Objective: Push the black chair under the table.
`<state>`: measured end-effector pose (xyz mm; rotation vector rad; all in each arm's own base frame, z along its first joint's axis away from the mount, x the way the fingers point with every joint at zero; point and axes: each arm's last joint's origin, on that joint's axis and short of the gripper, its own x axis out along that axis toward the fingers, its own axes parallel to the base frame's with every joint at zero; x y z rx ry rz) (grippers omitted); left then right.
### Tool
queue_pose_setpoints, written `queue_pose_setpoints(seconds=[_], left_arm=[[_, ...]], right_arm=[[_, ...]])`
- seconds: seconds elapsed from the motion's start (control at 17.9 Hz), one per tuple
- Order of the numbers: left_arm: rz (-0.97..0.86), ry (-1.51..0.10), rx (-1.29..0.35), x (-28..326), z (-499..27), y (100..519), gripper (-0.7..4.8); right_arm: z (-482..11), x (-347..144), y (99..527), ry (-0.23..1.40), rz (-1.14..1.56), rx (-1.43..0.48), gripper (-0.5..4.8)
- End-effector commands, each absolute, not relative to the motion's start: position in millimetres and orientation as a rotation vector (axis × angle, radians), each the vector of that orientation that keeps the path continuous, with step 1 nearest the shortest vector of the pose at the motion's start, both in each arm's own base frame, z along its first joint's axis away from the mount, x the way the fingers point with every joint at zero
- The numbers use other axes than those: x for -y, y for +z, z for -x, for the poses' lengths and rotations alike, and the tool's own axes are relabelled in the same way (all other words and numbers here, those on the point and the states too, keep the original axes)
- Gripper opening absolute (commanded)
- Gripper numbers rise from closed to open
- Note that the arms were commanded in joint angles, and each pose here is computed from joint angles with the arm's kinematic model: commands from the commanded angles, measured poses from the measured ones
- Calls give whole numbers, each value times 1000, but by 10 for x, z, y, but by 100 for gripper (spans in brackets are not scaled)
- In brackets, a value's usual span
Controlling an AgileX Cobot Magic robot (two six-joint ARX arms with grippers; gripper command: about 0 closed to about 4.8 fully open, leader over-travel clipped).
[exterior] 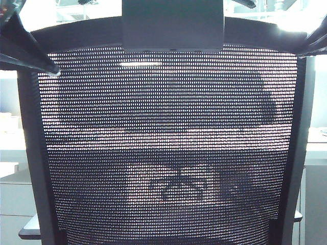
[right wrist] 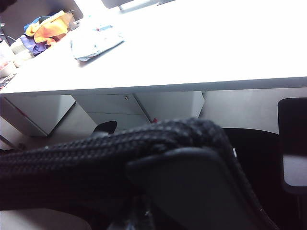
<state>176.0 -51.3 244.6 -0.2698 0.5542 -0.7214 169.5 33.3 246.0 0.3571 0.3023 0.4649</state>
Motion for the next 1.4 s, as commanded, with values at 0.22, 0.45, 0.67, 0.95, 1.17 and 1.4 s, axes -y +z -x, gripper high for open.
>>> queue_pose_setpoints(seconds=[0.22, 0.45, 0.67, 0.95, 1.17, 1.4], left_arm=[[245, -666, -529, 543, -1755, 2473, -6], [242, -627, -434, 496, -1607, 2626, -6], [224, -533, -390, 462, -1591, 2664, -6], [230, -561, -406, 472, -1592, 2650, -6], [229, -554, -425, 470, -1587, 2632, -6], [235, -560, -471, 469, -1570, 2593, -6]], right_arm=[[-1707, -335, 2491, 463, -355, -280, -5], [-1708, -334, 2489, 462, -355, -281, -5], [-1717, -336, 2482, 462, -356, -285, -5], [-1784, -350, 2464, 478, -363, -280, -5], [-1795, -351, 2468, 479, -362, -271, -6], [-1794, -351, 2468, 479, -362, -272, -5]])
